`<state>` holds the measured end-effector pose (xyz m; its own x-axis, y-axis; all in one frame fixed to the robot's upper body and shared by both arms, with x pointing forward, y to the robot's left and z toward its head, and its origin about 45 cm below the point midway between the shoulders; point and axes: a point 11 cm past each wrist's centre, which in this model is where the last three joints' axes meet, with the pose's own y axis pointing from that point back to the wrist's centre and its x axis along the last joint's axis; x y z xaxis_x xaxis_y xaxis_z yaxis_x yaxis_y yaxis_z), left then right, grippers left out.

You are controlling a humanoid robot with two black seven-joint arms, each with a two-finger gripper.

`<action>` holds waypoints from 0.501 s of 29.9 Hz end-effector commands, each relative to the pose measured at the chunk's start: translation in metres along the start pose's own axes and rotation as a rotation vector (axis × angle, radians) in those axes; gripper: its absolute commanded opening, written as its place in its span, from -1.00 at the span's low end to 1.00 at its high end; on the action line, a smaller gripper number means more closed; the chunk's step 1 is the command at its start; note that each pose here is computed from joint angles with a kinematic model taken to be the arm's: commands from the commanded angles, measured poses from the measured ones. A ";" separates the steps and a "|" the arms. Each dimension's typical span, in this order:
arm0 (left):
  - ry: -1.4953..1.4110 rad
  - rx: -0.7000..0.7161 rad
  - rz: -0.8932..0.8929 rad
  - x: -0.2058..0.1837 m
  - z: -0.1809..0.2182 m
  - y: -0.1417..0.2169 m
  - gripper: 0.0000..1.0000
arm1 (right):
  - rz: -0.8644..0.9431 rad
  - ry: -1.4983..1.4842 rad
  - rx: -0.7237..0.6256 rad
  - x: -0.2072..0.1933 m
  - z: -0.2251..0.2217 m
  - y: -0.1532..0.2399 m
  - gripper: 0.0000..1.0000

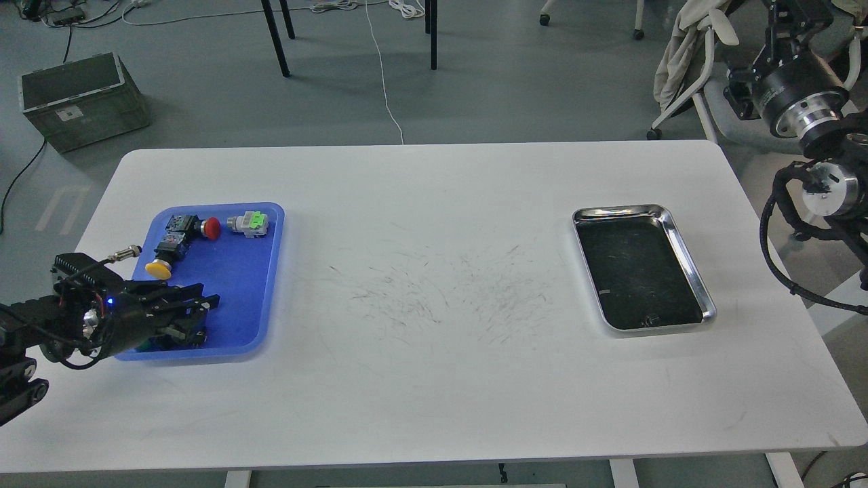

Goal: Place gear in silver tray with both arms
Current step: 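Grasp another black gear in the blue tray with the left gripper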

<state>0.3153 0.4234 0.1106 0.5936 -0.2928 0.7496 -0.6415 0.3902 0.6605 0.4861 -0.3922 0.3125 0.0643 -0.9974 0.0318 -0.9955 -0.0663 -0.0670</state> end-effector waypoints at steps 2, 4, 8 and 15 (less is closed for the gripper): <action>0.000 -0.002 -0.001 -0.001 0.001 0.000 -0.29 | -0.001 0.002 -0.001 0.000 0.000 0.000 0.84; 0.000 -0.006 0.002 0.001 0.002 -0.001 -0.33 | -0.002 0.002 -0.001 0.000 0.000 0.000 0.84; -0.002 -0.011 0.003 0.001 0.003 -0.001 -0.47 | -0.001 0.003 -0.001 0.001 0.000 0.000 0.86; -0.008 -0.036 -0.003 -0.001 0.011 0.000 -0.57 | -0.002 0.002 -0.001 0.000 0.000 0.000 0.86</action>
<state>0.3102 0.4126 0.1089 0.5912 -0.3001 0.7486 -0.6211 0.4226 0.6600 0.4859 -0.3924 0.3124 0.0663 -0.9972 0.0344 -0.9955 -0.0684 -0.0661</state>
